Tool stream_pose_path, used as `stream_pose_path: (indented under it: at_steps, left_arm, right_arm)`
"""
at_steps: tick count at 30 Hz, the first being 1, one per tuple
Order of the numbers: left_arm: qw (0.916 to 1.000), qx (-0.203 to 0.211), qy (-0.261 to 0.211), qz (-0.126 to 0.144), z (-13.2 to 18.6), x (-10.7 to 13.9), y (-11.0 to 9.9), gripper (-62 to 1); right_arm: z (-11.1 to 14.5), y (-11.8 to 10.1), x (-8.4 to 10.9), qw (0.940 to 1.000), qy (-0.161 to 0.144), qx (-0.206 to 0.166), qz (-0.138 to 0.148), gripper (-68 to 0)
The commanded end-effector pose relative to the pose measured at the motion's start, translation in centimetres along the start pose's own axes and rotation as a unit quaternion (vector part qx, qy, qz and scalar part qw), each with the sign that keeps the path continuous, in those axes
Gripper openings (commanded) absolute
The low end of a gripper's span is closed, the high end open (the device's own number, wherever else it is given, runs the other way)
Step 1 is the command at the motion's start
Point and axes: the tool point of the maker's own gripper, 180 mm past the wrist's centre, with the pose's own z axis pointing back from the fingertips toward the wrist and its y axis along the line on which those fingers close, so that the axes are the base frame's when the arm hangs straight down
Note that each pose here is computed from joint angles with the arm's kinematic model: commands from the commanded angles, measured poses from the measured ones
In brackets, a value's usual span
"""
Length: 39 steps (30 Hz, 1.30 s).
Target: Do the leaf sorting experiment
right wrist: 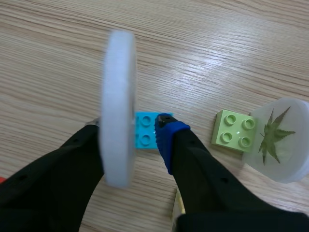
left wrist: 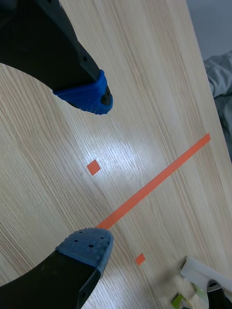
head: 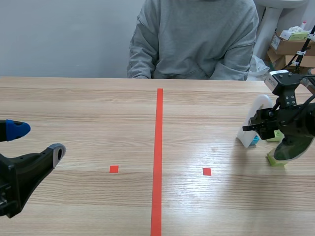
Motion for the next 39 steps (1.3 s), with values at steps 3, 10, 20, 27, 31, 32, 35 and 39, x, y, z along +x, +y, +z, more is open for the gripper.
stream_pose_path:
  at_steps: [3, 10, 20, 27, 31, 32, 35, 39]
  left_arm:
    - [0.9999, -0.002, -0.016, 0.004, 0.0, 0.8, -0.2, -9.9]
    - [0.9999, -0.002, -0.016, 0.004, 0.0, 0.8, -0.2, -9.9]
    - [0.9999, -0.002, -0.016, 0.004, 0.0, 0.8, -0.2, -9.9]
    - [0.9999, -0.002, -0.016, 0.004, 0.0, 0.8, -0.2, -9.9]
    - [0.9999, -0.002, -0.016, 0.004, 0.0, 0.8, -0.2, -9.9]
    - [0.9999, -0.002, -0.016, 0.004, 0.0, 0.9, -0.2, -9.9]
    - [0.9999, -0.002, -0.016, 0.004, 0.0, 0.9, -0.2, -9.9]
    - [0.9999, -0.002, -0.016, 0.004, 0.0, 0.8, -0.2, -9.9]
  right_arm:
    - [0.3, -0.8, 2.4, 0.9996, -0.029, -0.007, 0.004, -36.5]
    - [0.4, -0.9, 2.8, 0.9990, -0.039, -0.008, 0.020, -21.0]
    - [0.4, -0.5, 2.5, 0.9992, -0.040, 0.000, 0.005, -13.7]
    - [0.9, 0.3, 0.9, 0.9996, -0.027, 0.007, 0.001, -14.2]
    - [2.2, 1.4, 0.0, 0.9994, -0.033, 0.011, 0.007, -15.1]
    - [2.5, 1.6, -0.3, 0.9993, -0.034, 0.010, 0.012, -15.1]
    - [3.6, 2.6, -1.4, 0.9993, -0.028, 0.015, 0.022, -15.0]
    - [6.0, 3.5, -2.4, 0.9991, -0.024, 0.015, 0.032, -15.0]
